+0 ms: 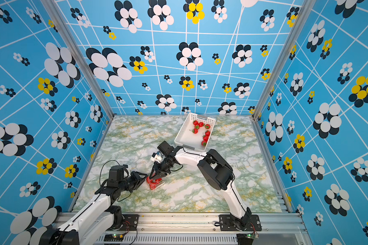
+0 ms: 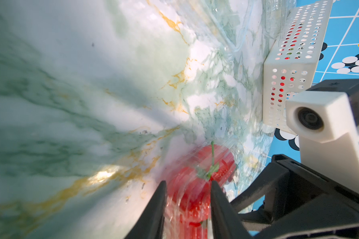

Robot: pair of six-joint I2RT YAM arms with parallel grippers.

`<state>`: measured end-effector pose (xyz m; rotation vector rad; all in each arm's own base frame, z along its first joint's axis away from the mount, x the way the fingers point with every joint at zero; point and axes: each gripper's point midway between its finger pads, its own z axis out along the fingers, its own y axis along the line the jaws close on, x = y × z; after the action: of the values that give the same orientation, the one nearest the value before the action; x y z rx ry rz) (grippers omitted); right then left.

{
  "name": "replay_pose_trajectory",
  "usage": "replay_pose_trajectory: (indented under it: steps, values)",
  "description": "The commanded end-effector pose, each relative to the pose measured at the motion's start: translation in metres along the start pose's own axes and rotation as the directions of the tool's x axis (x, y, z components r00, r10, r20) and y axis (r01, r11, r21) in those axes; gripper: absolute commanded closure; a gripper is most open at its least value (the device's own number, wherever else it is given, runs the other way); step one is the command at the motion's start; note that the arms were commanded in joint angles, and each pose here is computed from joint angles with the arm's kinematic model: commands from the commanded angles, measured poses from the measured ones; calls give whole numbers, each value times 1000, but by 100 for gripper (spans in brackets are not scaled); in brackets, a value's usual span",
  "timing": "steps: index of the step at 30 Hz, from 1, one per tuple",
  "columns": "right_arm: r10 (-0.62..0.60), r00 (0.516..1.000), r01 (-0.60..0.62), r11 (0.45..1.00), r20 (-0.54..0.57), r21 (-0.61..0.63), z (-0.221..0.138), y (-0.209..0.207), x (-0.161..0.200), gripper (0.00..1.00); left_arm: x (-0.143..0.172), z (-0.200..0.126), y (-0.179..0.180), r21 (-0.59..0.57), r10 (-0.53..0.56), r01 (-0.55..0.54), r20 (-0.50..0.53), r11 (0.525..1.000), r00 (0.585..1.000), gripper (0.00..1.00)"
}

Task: Pack strawberries into containers
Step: Close the packing box at the center of the board.

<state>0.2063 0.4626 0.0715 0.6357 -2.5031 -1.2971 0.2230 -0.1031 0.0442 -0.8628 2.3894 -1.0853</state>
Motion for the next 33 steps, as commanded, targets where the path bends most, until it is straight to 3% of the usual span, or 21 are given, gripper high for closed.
replay_pose_trajectory:
  steps: [1,23,25,28,33]
  values:
    - [17,1000,-17,1000,-8,21,2,-2,3,71,3,2,5,-14,7,-7,-4,1000,1000,66]
    - [17,1000,-16,999,-11,30,3,-6,5,71,4,5,7,-20,14,-14,-19,1000,1000,77]
    - [17,1000,-16,999,-13,31,3,-7,6,71,4,4,6,-22,13,-13,-20,1000,1000,75]
    - [-11,1000,11,1000,3,18,-4,6,5,71,4,2,8,-38,11,-12,-17,999,1000,60]
    - [-26,1000,26,999,5,19,-7,9,4,71,4,-3,5,-37,26,-27,-4,999,1000,50]
